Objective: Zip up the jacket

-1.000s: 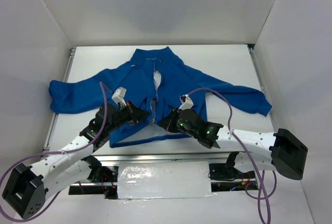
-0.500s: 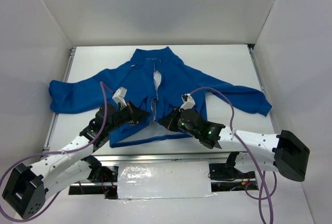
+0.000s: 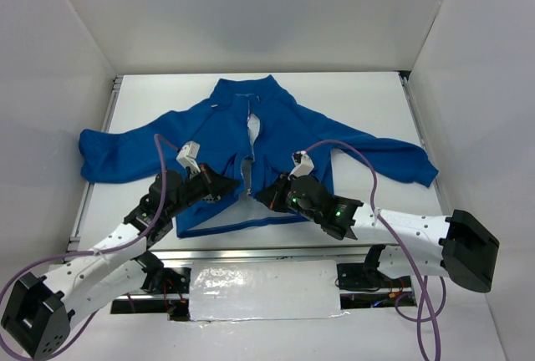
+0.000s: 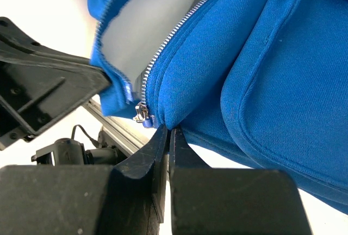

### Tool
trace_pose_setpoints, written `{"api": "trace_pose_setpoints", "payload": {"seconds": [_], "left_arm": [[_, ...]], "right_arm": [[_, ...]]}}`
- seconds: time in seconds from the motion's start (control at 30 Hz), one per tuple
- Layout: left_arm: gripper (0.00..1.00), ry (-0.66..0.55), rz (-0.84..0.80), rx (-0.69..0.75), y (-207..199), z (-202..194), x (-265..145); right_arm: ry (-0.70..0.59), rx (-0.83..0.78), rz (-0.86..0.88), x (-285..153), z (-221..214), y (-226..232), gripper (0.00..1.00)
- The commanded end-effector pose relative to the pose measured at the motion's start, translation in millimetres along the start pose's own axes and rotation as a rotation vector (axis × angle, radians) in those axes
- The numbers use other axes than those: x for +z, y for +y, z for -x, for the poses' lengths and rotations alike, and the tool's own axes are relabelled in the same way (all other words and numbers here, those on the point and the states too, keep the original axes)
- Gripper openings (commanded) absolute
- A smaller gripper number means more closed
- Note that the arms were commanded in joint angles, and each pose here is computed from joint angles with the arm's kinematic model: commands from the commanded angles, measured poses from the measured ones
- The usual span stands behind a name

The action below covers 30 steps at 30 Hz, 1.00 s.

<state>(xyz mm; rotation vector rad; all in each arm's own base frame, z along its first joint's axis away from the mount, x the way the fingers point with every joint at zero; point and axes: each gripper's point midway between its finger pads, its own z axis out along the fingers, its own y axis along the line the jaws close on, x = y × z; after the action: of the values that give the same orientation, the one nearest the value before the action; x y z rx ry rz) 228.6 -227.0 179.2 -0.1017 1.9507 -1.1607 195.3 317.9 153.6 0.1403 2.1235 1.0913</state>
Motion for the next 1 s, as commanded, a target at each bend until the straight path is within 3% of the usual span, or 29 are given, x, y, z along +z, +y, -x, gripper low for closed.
{"api": "trace_pose_setpoints", "payload": {"seconds": [0.0, 0.97], "left_arm": [[0.0, -0.074, -0.055, 0.04, -19, 20, -4], [0.0, -0.01, -0.049, 0.021, -7, 0, 3]], "right_arm": [[-0.001, -0.004, 0.066, -2, 0, 15, 0.0], [-0.022, -0.019, 0.087, 2, 7, 25, 0.0]]}}
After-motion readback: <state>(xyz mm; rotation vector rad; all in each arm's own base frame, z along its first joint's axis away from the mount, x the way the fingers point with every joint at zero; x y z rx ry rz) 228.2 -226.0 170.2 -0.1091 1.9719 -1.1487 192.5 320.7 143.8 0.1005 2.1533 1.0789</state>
